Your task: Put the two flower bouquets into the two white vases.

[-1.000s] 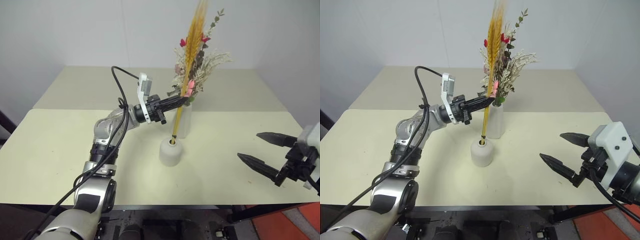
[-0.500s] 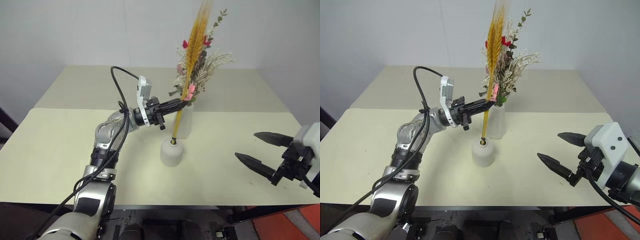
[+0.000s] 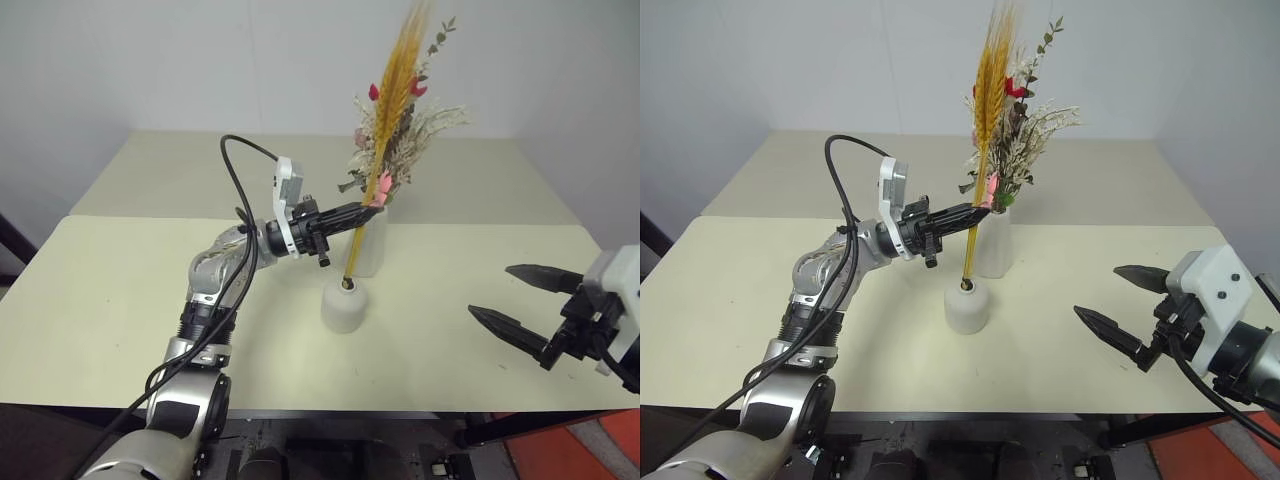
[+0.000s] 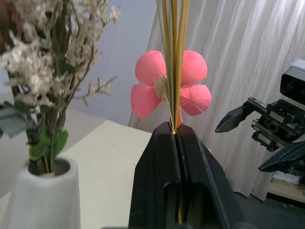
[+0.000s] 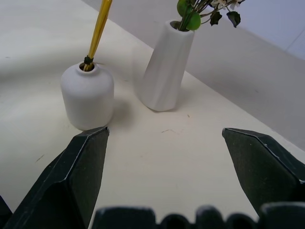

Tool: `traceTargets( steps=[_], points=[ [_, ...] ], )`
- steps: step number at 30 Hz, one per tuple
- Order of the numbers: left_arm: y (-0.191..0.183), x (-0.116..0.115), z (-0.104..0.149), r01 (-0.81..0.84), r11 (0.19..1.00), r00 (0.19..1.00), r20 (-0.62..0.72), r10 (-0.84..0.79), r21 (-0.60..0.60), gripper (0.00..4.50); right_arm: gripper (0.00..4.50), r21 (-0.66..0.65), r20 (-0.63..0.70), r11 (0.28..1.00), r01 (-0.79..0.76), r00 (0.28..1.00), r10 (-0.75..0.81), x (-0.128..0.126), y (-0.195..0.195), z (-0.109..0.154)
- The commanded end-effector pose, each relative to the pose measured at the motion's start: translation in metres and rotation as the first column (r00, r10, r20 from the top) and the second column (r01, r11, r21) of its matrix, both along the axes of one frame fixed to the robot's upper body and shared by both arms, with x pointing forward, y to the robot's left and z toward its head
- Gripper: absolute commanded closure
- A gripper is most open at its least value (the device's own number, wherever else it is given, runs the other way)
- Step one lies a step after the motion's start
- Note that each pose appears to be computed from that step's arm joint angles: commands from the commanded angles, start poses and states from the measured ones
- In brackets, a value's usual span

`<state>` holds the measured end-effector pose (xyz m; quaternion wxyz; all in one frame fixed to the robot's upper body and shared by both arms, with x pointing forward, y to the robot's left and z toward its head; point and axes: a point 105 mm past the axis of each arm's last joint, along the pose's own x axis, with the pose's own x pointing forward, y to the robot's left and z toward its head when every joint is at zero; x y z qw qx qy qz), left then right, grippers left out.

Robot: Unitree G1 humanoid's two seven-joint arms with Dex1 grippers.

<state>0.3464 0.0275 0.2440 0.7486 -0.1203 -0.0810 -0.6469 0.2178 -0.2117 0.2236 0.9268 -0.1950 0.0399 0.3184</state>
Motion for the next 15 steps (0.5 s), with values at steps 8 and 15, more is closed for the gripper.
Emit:
traceTargets(
  steps=[8,15],
  points=[
    [-0.0032,-0.0031,0.0019,0.002,1.0,1.0,0.029,-0.002,0.001,4.47,0.0,-0.016,0.061,1.0,-0.001,0.998,0.002,0.0006,0.0009,0.0087],
    [-0.0049,-0.0054,-0.0037,0.007,1.0,1.0,0.029,-0.008,0.022,4.47,0.0,-0.011,0.067,1.0,0.004,0.998,-0.004,0.0009,0.002,0.0073]
  ],
)
